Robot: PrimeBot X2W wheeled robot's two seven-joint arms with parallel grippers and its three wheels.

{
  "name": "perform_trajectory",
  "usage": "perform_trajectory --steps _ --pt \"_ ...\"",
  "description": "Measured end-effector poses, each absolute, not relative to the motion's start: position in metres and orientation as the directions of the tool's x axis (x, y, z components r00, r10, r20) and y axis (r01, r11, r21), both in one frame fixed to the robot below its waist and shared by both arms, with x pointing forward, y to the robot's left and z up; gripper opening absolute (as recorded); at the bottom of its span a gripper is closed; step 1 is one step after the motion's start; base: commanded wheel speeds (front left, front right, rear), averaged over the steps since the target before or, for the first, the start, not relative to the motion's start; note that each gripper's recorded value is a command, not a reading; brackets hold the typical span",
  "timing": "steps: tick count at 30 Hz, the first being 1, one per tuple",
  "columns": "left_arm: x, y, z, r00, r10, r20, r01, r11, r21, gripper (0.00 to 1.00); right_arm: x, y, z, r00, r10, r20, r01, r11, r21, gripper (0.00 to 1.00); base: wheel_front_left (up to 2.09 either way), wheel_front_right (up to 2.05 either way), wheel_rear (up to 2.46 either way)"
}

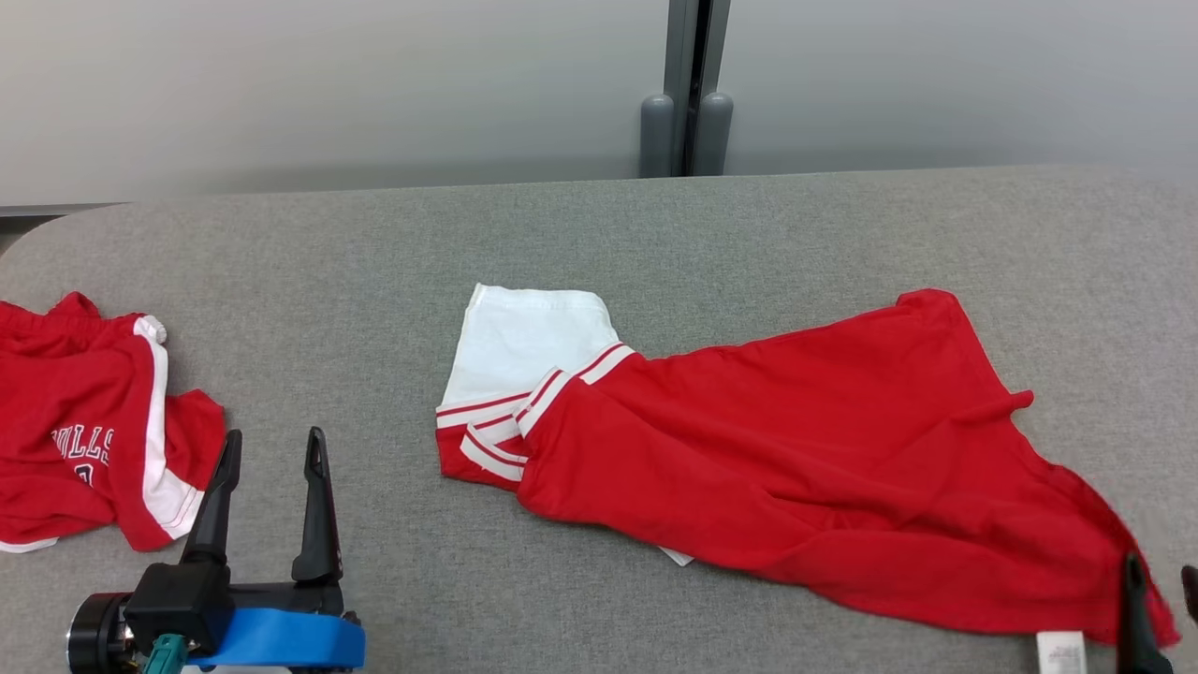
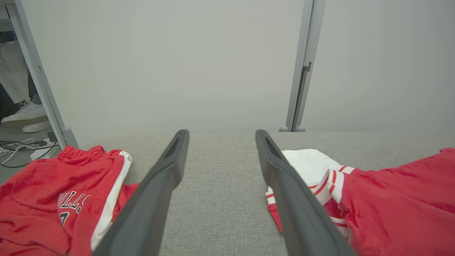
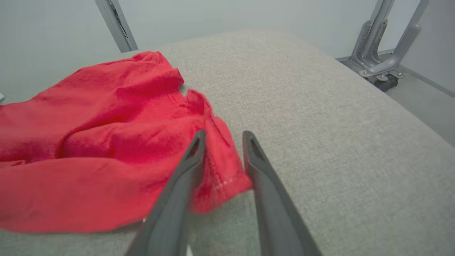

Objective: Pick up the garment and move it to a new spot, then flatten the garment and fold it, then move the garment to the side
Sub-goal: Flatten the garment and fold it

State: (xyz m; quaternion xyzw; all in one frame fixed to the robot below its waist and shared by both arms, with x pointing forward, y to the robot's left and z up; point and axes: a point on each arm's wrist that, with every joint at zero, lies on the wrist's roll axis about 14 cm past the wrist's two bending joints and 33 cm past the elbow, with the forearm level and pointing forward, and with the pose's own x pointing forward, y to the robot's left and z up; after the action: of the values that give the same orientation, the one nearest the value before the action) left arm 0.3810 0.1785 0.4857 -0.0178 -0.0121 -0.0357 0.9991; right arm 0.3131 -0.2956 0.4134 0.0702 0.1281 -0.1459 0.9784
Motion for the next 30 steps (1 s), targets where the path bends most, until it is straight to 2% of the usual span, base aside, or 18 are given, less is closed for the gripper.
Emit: perform_trajectory --steps 7,15,23,30 --pt "0.381 0.178 0.486 0.997 -0.072 0.026 0.073 0.997 -0.034 1.00 0.350 -0.277 0.472 0.976 -0.218 -0.029 0.219 0.974 0.064 1.00 0.00 0.00 0.00" --pt "0.379 0.179 0.484 0.997 -0.069 0.020 0.070 0.997 -0.032 1.00 0.388 -0.202 0.517 0.992 -0.006 0.128 -0.006 0.995 0.096 1.00 0.00 0.00 0.00" --pt "0.377 0.176 0.482 0.997 -0.077 0.010 0.077 0.996 -0.032 1.00 0.393 -0.136 0.503 0.981 0.175 0.089 -0.187 0.970 0.153 1.00 0.00 0.00 0.00" --pt "0.377 0.172 0.478 0.996 -0.090 -0.001 0.090 0.995 -0.038 1.00 0.392 -0.125 0.491 0.977 0.207 0.055 -0.214 0.962 0.171 1.00 0.00 0.00 0.00"
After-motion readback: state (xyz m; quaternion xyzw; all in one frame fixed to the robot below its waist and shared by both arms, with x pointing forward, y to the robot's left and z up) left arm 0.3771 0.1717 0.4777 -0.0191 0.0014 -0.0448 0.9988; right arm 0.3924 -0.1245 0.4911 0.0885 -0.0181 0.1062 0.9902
